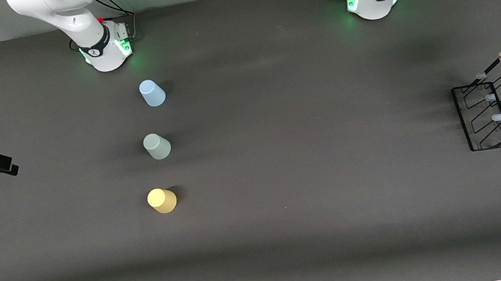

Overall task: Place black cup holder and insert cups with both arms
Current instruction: 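Close the left gripper around the wooden dowel handle, then carry the black rack toward the cups and lower it onto the table, then release the rack with the left gripper while the right gripper reaches the mint cup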

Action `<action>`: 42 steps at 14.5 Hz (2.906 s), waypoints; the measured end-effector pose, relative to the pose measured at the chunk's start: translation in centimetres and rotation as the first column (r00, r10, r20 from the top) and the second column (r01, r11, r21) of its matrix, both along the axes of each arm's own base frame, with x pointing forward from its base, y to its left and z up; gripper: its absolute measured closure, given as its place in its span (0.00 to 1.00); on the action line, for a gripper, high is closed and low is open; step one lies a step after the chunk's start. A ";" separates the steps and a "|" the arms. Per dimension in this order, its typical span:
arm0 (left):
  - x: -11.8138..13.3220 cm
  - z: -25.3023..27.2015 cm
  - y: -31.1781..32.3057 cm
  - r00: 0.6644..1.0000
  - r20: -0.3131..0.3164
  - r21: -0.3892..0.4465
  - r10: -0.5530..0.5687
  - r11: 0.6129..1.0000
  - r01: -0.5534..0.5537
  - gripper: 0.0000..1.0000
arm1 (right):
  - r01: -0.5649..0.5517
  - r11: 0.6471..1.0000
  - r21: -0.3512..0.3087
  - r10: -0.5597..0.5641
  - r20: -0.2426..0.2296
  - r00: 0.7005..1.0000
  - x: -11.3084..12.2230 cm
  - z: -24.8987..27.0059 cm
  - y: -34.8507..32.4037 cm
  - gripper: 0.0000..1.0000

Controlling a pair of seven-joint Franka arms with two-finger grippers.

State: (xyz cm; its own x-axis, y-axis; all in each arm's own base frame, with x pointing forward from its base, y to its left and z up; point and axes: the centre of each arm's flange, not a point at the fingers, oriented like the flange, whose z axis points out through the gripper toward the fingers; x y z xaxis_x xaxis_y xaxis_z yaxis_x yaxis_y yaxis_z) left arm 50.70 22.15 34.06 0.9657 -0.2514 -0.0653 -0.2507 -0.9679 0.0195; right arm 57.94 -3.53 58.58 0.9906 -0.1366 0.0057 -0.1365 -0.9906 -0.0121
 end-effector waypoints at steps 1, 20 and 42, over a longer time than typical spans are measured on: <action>0.2 0.2 0.0 1.000 0.003 0.002 -0.003 1.000 0.003 0.84 | 0.000 1.000 0.000 0.000 0.000 1.000 0.0 0.0 0.0 0.00; 5.2 12.4 -41.7 0.967 -0.085 -0.036 0.240 0.969 -0.243 0.84 | 0.000 1.000 0.000 0.000 -0.001 1.000 0.0 0.0 0.0 0.00; -2.5 0.6 -74.1 0.940 -0.070 -0.100 0.334 0.935 -0.339 0.84 | 0.152 0.988 -0.015 -0.153 -0.091 0.984 -2.7 -4.8 12.0 0.00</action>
State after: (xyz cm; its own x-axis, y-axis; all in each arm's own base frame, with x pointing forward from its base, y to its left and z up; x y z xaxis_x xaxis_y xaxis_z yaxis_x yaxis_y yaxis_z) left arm 48.20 -51.97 34.68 0.9911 0.0795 -0.1070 0.0936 -0.9866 0.1339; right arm 55.25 8.50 53.80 0.9546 -0.2863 -0.0820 -0.2860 -0.9581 0.0151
